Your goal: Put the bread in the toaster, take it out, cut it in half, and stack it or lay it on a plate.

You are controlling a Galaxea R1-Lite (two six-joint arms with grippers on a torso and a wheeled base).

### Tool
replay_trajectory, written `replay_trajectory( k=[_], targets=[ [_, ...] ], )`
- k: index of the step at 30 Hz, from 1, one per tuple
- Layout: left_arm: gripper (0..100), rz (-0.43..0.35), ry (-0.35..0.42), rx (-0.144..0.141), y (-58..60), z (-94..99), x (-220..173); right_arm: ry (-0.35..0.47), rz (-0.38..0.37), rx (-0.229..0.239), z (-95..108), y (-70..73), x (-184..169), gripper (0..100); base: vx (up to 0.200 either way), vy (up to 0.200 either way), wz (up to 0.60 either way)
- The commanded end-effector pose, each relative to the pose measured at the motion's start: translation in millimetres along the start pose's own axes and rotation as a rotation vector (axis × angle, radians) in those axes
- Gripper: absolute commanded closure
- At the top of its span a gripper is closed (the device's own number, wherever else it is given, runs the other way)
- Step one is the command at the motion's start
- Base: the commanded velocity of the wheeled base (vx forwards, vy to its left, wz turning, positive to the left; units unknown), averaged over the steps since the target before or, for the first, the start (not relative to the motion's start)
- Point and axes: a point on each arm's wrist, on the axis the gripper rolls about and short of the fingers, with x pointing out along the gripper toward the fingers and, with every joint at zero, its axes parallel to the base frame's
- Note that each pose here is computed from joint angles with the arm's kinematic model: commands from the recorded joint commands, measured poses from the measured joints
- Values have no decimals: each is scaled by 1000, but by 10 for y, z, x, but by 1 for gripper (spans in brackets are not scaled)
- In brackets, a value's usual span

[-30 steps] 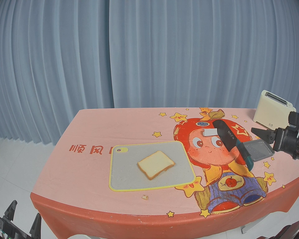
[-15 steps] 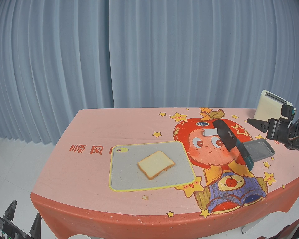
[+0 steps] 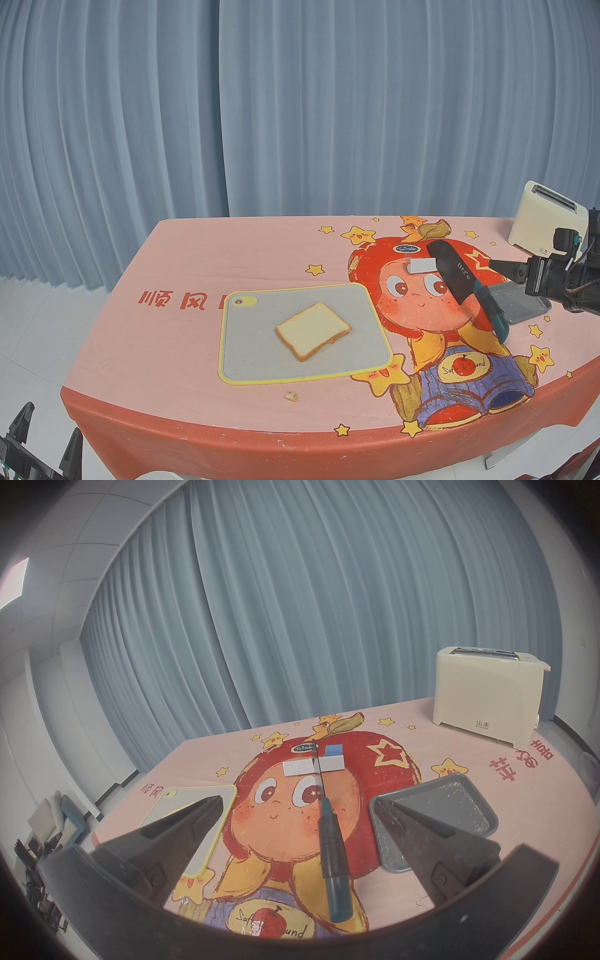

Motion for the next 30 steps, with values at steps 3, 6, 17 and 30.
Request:
replay_trajectory(
  k=[3,6,17,30],
  targets=[
    [0,1,17,0,0,-44,13,19,-3,5,-37,-15,31,0,0,0,0],
    [0,-1,17,0,-1,-44,13,26,-9,8,-51,-32,45,0,0,0,0],
    [0,-1,17,0,-1,-44,13,59,-37,24,-98,-125,124,0,0,0,0],
    [0,1,17,0,0,-44,13,88,-11,11,-305,-274,473,0,0,0,0]
  ],
)
